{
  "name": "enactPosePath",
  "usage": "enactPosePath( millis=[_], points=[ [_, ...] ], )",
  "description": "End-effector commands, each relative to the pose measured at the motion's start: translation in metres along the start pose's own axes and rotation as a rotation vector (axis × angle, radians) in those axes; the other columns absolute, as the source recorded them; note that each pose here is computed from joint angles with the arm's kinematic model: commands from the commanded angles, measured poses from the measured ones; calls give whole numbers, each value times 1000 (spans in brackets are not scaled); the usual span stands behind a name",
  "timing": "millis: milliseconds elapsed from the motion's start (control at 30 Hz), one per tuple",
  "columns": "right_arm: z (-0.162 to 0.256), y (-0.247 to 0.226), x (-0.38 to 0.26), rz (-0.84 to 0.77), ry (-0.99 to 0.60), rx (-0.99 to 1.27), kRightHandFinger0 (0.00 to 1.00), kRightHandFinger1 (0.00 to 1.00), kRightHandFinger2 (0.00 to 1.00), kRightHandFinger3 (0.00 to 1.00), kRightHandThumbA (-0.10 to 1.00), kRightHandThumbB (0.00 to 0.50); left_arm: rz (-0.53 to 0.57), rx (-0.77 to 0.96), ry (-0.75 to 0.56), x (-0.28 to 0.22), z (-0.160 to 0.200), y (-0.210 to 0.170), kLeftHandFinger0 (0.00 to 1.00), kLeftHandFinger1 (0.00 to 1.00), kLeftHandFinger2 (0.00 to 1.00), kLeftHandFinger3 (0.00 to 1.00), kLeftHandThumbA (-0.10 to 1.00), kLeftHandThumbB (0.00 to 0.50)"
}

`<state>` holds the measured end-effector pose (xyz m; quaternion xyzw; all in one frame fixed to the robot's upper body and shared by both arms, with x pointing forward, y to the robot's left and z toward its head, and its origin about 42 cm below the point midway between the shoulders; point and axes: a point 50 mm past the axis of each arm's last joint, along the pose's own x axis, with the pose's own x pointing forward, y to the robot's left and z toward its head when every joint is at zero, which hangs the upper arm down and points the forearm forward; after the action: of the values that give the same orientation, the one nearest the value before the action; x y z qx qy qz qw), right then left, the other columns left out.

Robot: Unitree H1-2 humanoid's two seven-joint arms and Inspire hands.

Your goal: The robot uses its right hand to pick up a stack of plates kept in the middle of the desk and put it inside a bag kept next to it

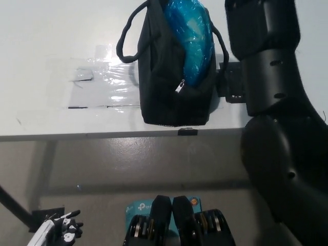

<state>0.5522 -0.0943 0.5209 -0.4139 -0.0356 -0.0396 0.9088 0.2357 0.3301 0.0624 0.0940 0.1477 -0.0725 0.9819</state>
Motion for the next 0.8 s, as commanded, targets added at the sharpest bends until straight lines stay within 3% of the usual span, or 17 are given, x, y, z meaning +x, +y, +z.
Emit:
enactPosePath(
  millis=[0,167,400,567,700,767],
  points=[
    [15,-54,-14,-94,-35,-54,1000,1000,1000,1000,1000,500,0,25,-25,-4,3,6,699,772,869,975,-100,220],
    [-9,-50,-25,-134,-123,-45,1000,1000,1000,1000,1000,500,8,25,-26,-4,3,12,676,760,852,976,-100,227],
    [-90,-28,-80,-127,-243,57,1000,1000,1000,1000,1000,500,4,35,-16,-4,2,11,700,771,862,979,-100,226],
    [-139,-13,-127,-92,-320,138,1000,1000,1000,1000,1000,428,1,50,-23,-4,5,11,699,772,873,987,-100,223],
    [-170,-3,-156,-57,-318,208,1000,1000,1000,1000,1000,420,3,37,-28,-4,4,11,688,760,863,972,-100,237],
    [-184,4,-172,-39,-330,226,1000,1000,1000,1000,1000,373,4,37,-29,-4,3,11,688,757,862,971,-100,228]
  ],
)
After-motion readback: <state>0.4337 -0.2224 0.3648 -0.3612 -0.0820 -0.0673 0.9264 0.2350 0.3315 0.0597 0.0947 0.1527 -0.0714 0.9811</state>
